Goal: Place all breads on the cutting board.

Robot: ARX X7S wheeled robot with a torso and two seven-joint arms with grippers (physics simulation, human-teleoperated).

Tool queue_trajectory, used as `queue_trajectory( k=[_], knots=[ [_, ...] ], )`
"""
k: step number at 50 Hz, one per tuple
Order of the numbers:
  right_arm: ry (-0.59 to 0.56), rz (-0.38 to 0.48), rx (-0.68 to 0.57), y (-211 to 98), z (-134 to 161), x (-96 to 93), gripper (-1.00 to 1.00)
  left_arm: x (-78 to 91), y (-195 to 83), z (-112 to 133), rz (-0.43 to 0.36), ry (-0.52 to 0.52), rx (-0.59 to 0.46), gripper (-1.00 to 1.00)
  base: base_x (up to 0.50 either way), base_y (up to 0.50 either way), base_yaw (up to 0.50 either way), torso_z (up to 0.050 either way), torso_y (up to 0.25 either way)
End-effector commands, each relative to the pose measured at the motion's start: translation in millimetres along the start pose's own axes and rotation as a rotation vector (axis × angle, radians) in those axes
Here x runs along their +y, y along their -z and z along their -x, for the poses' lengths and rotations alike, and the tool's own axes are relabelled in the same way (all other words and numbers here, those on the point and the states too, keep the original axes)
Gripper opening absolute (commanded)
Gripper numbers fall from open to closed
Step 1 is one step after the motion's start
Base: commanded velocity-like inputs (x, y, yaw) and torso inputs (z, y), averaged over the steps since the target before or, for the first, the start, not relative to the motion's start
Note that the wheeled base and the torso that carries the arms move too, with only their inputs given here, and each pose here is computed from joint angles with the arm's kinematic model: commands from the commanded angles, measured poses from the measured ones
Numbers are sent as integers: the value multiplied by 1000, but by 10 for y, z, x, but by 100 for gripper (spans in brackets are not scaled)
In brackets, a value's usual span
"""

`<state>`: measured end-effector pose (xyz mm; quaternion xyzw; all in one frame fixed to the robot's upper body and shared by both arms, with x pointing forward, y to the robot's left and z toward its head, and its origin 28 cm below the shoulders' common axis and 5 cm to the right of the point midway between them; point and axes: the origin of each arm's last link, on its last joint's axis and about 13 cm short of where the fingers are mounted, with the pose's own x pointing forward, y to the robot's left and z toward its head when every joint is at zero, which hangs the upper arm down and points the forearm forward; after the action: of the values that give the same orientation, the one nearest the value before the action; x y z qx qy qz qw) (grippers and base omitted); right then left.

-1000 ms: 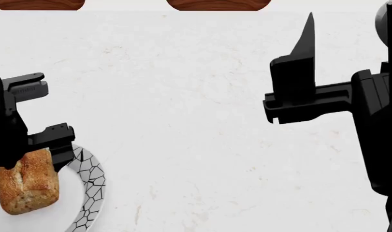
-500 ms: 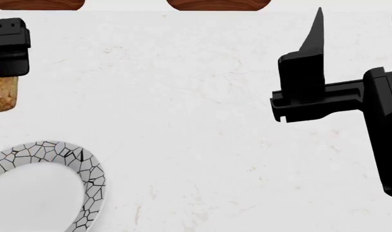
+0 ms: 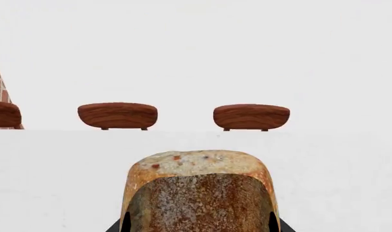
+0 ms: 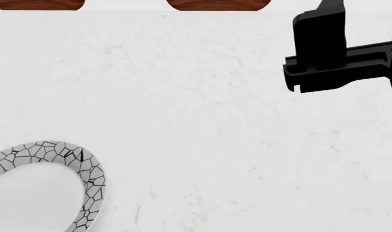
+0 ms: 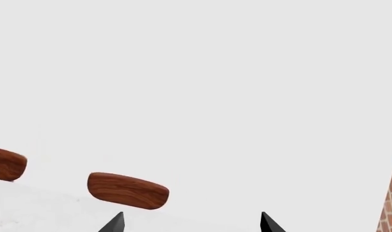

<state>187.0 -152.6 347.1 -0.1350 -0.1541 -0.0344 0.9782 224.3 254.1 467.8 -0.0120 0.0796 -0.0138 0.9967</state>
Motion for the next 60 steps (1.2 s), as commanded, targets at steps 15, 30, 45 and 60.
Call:
queue_trajectory(
  k=[15, 30, 45, 60],
  knots=[
    [-2, -3, -32, -52, -1, 4, 100, 155, -106, 302, -11, -24, -152, -100, 12, 336, 0, 0, 0],
    [-9, 10, -18, -41, -16, 7, 100, 172, -62, 255, -2, -61, -126, -100, 36, 500, 0, 0, 0],
    [-17, 12, -16, -53, -25, 17, 100, 170, -113, 276, 3, -44, -135, -100, 47, 500, 0, 0, 0],
    [-32, -9, -13, -26, -32, 43, 100, 134, -162, 281, 19, -48, -174, -100, 48, 500, 0, 0, 0]
  ],
)
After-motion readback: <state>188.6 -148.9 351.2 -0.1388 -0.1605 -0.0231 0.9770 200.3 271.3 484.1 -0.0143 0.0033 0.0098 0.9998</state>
